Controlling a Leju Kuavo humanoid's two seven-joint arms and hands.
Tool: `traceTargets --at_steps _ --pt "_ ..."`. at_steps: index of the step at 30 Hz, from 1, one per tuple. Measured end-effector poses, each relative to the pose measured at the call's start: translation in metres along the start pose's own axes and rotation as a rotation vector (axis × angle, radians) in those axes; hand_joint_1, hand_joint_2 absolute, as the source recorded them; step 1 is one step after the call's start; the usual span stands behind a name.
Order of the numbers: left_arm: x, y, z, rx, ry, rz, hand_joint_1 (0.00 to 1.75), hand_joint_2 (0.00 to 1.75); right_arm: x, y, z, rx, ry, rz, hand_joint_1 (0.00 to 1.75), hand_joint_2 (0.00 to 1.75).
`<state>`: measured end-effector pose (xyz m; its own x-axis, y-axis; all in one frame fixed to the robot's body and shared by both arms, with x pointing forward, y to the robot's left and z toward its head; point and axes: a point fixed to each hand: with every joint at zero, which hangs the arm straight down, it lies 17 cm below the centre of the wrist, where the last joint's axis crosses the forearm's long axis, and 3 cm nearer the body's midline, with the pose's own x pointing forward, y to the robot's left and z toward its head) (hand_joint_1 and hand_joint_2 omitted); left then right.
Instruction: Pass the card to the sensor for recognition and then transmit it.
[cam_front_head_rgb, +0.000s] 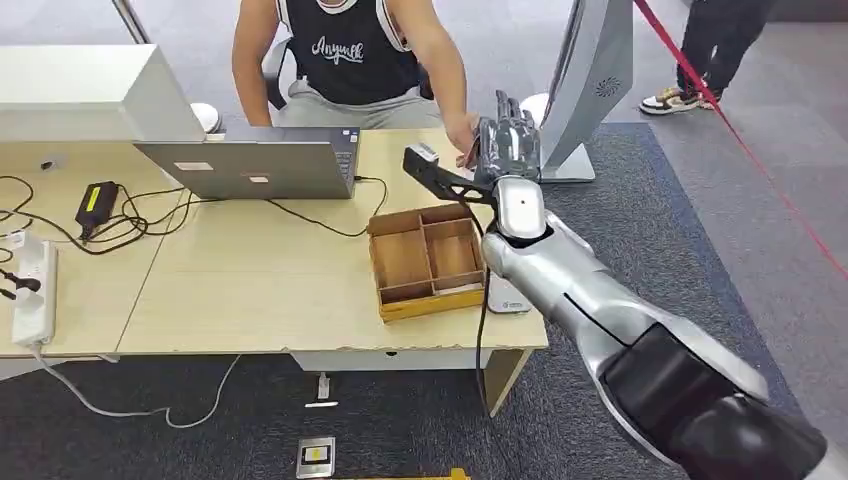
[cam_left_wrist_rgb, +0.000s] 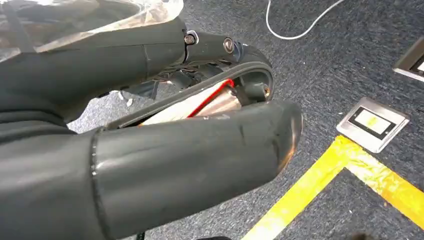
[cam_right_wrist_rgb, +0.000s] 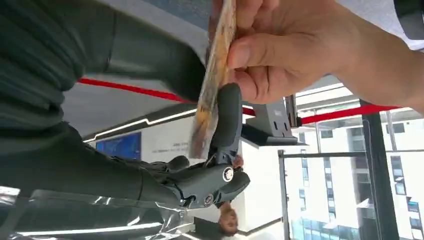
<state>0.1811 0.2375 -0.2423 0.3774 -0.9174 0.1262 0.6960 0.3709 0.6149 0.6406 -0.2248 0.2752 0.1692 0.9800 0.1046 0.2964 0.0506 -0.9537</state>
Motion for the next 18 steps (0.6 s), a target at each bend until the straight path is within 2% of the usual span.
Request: traceTargets --at_steps 1,18 --pt "-0.0004 0.0001 0.0000 0.001 0.002 -0.001 0.00 0.00 -0.0007 0.0001 0.0000 -0.002 0.001 0.005 0.00 0.00" --pt "-0.0017 0.0003 0.0001 0.003 0.007 -0.011 0.00 0.00 -0.0062 0.0008 0.0007 -0.014 0.017 0.034 0.00 0.00"
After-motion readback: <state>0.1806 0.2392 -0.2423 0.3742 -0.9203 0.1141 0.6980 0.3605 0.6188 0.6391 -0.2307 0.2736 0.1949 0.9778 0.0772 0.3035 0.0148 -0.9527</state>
